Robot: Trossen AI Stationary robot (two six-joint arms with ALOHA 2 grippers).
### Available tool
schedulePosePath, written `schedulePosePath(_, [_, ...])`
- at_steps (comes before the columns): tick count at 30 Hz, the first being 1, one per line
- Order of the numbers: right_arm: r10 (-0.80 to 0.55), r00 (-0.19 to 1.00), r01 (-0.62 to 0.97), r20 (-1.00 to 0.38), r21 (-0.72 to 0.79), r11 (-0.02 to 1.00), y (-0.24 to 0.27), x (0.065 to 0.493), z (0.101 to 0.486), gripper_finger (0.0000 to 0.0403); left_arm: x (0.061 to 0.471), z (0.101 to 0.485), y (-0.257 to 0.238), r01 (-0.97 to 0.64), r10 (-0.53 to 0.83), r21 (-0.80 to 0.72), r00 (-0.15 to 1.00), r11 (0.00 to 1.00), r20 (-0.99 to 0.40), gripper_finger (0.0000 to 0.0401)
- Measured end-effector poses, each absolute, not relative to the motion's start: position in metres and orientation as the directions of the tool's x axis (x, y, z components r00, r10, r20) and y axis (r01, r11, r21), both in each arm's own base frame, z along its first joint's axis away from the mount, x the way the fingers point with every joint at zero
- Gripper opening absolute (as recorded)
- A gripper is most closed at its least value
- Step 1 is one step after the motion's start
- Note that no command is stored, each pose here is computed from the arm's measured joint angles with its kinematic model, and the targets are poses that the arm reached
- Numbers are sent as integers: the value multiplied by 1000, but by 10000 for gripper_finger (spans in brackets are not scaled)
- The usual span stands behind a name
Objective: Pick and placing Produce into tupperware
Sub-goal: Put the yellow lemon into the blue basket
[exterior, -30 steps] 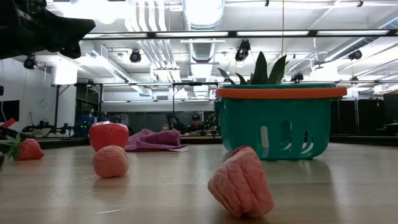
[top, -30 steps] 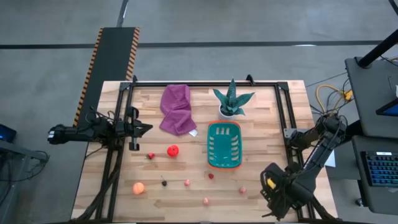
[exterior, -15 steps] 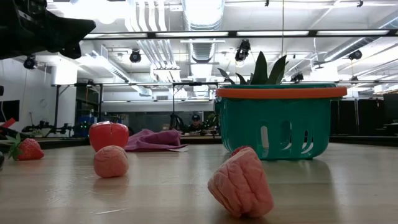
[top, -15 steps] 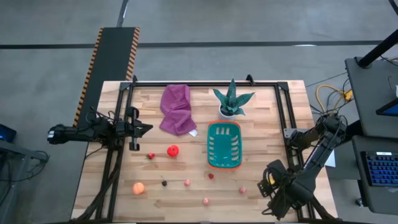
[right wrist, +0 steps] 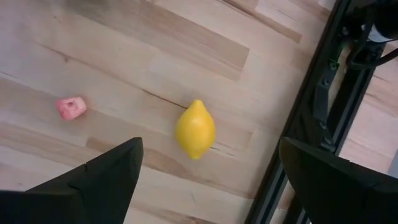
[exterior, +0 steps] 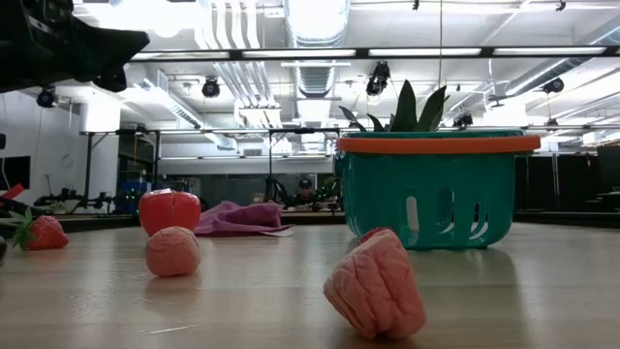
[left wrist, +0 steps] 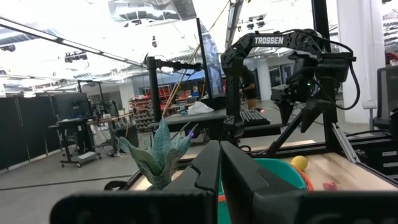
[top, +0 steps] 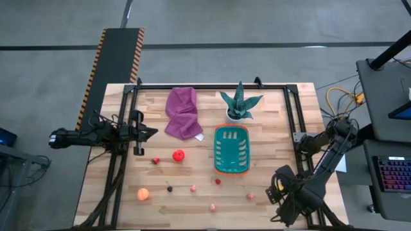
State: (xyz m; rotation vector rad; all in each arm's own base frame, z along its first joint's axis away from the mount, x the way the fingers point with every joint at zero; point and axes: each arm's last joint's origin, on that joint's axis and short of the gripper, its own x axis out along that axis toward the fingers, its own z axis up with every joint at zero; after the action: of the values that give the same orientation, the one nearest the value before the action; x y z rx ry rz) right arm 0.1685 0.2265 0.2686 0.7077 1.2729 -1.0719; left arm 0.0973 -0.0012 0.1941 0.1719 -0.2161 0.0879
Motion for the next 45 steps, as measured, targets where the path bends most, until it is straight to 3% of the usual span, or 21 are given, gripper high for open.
schedulePosePath(28, [-71,-29,900,-997,-57,432,220,161,164,368,98,193,-1,-103,68,162,975,981,209,0])
schedulePosePath(45, [-72,-29,901,-997,-57,429,211,154,143,367,99,193,-1,-102,68,162,977,981,202,0])
